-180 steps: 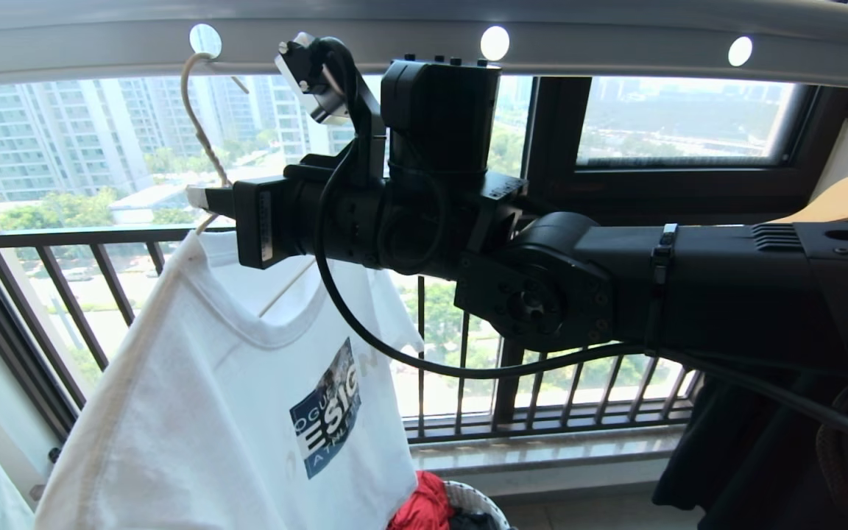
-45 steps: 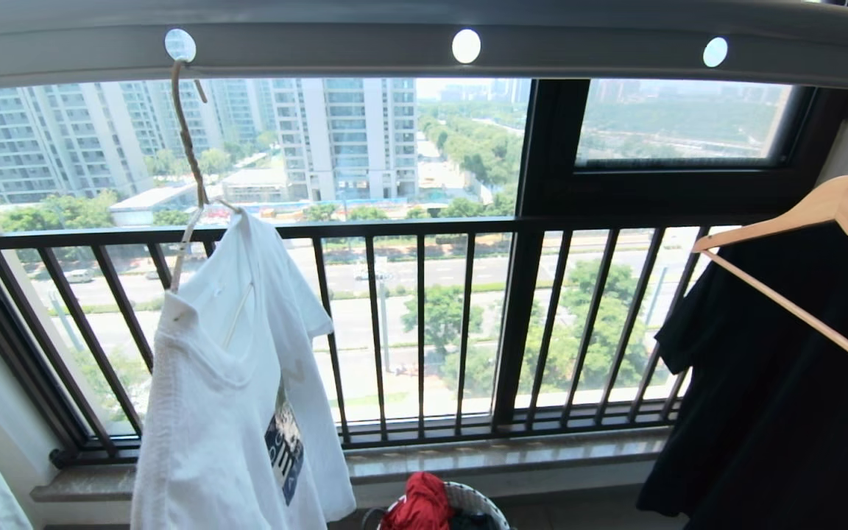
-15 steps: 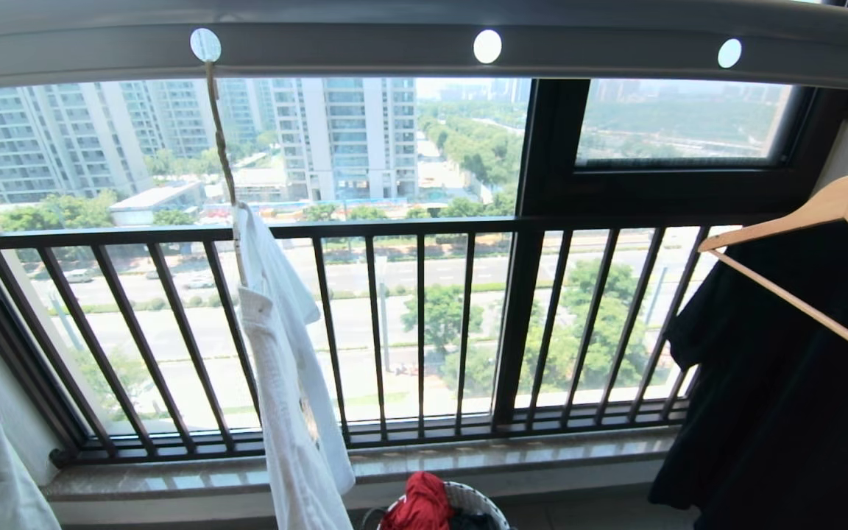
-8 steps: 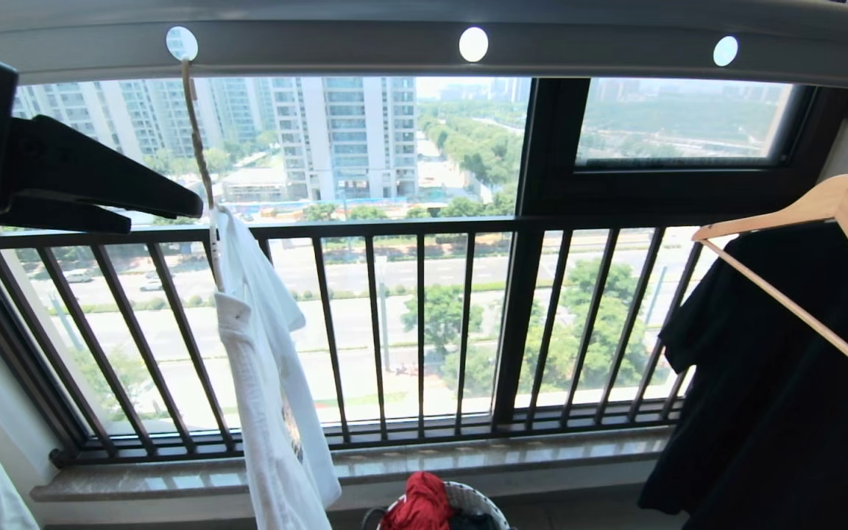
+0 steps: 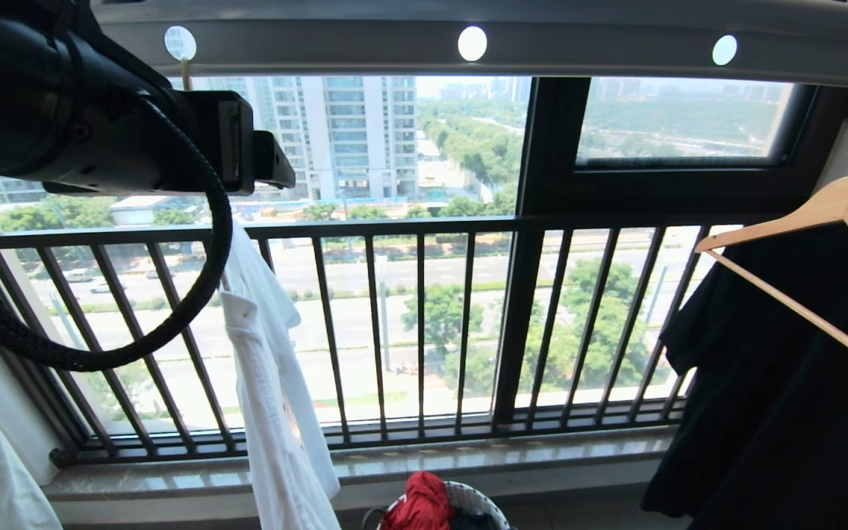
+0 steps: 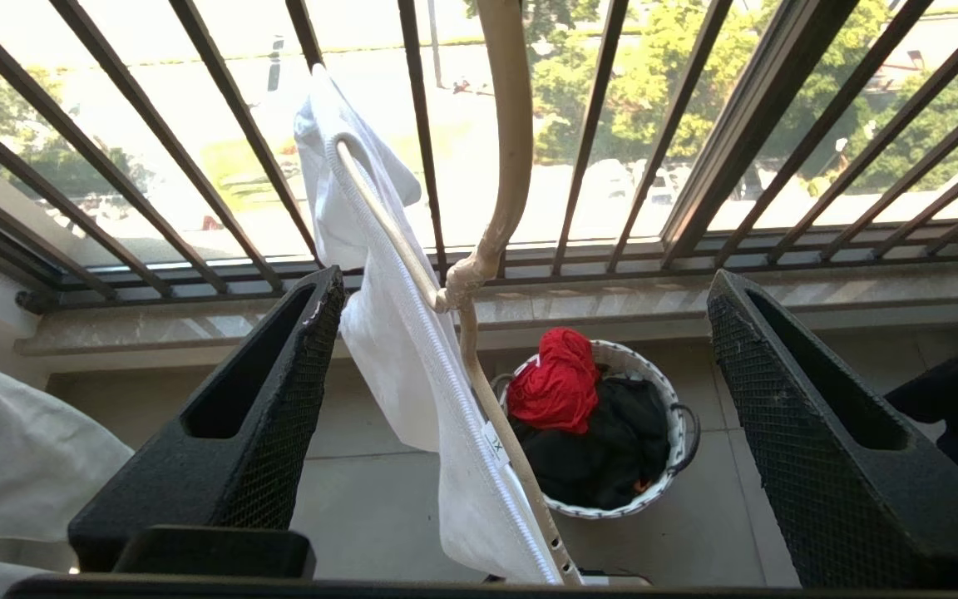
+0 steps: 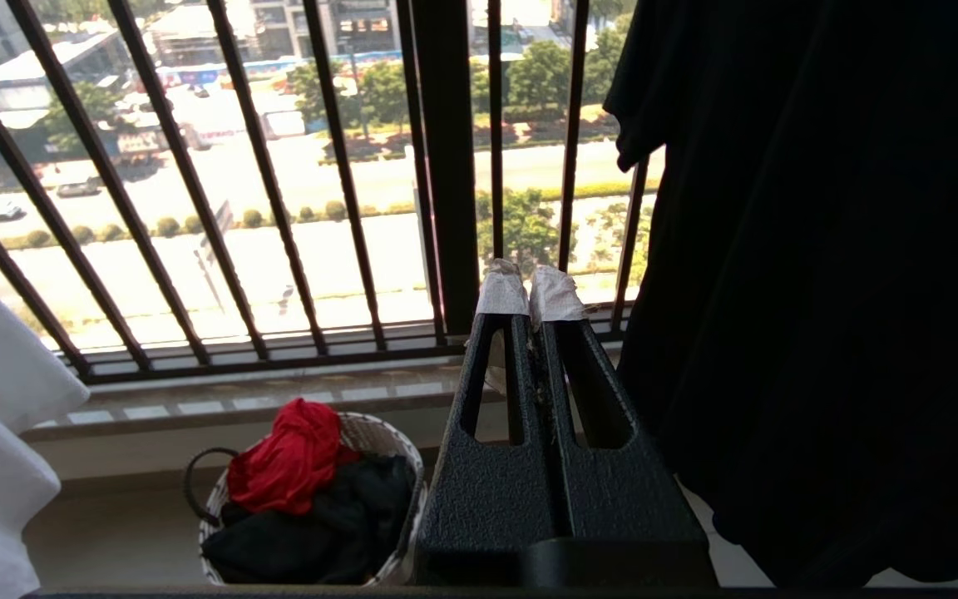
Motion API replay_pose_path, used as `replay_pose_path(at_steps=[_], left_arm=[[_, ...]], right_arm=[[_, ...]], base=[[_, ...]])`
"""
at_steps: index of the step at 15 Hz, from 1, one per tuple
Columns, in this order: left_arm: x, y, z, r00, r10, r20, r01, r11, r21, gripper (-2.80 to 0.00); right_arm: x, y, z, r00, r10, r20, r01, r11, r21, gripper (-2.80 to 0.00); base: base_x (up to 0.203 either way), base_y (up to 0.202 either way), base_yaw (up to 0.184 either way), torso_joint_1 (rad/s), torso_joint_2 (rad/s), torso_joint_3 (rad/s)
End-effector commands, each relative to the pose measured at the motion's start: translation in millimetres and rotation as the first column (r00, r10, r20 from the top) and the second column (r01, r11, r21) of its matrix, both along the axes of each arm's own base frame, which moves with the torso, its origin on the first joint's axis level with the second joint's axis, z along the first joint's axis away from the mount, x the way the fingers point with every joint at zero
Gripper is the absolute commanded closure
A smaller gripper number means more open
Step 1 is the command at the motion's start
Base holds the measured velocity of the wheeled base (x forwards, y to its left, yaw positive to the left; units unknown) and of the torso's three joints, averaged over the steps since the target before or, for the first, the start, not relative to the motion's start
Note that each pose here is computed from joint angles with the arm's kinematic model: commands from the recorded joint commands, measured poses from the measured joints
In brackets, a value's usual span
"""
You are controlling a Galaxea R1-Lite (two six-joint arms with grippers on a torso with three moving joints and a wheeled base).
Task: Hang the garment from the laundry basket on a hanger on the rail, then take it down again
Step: Take the clothes off the clothes rack
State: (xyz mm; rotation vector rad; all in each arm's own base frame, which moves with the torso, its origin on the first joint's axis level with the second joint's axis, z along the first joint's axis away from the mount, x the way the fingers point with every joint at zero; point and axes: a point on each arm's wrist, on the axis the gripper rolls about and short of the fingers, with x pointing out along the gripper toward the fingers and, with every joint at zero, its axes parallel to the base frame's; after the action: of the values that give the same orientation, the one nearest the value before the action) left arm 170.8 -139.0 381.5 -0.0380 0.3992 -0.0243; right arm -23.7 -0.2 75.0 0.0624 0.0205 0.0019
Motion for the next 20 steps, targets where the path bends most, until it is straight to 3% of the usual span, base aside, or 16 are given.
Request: replay_pose_path(at_steps=[1,3,6,7,14,16,20], left_arm=[[7,-7,-10,0.999,0.023,-0.024,-0.022,0.999,0.044,-2.8],[11,-10,-20,0.997,0.073,-0.025,-0.07,0.993,0.091,-2.8],[18,-16,-24,0.994,0.106,0.029,-0.108,0.992,0.07,-2.8],[19,-17,-24,0.993,0.112,0.042,-0.115,0.991,0.071,0.0],[31,-27,-33,0.994,0.107,0.027,-0.109,0.989,0.104,0.0],[32,-27,-26,0.992,0.108,0.07,-0.112,0.992,0.062,0.0],[19,-12,-7,0.986,0.095,0.14,-0.1,0.995,0.029,0.0]], right_arm=[[0,0,0,1.0,0.001,-0.003,-0.001,1.0,0.0,0.0],[0,0,0,1.0,0.001,-0.001,-0.001,1.0,0.0,0.0],[0,0,0,1.0,0.001,0.0,-0.001,1.0,0.0,0.0],[0,0,0,1.0,0.001,-0.002,-0.001,1.0,0.0,0.0],[0,0,0,1.0,0.001,-0.001,-0.001,1.0,0.0,0.0],[0,0,0,1.0,0.001,0.0,-0.001,1.0,0.0,0.0],[0,0,0,1.0,0.001,-0.001,-0.001,1.0,0.0,0.0]], base=[[0.0,0.0,0.0,0.0,0.0,0.0],[0.0,0.0,0.0,0.0,0.0,0.0],[0.0,0.0,0.0,0.0,0.0,0.0],[0.0,0.0,0.0,0.0,0.0,0.0],[0.0,0.0,0.0,0.0,0.0,0.0],[0.0,0.0,0.0,0.0,0.0,0.0],[0.0,0.0,0.0,0.0,0.0,0.0]])
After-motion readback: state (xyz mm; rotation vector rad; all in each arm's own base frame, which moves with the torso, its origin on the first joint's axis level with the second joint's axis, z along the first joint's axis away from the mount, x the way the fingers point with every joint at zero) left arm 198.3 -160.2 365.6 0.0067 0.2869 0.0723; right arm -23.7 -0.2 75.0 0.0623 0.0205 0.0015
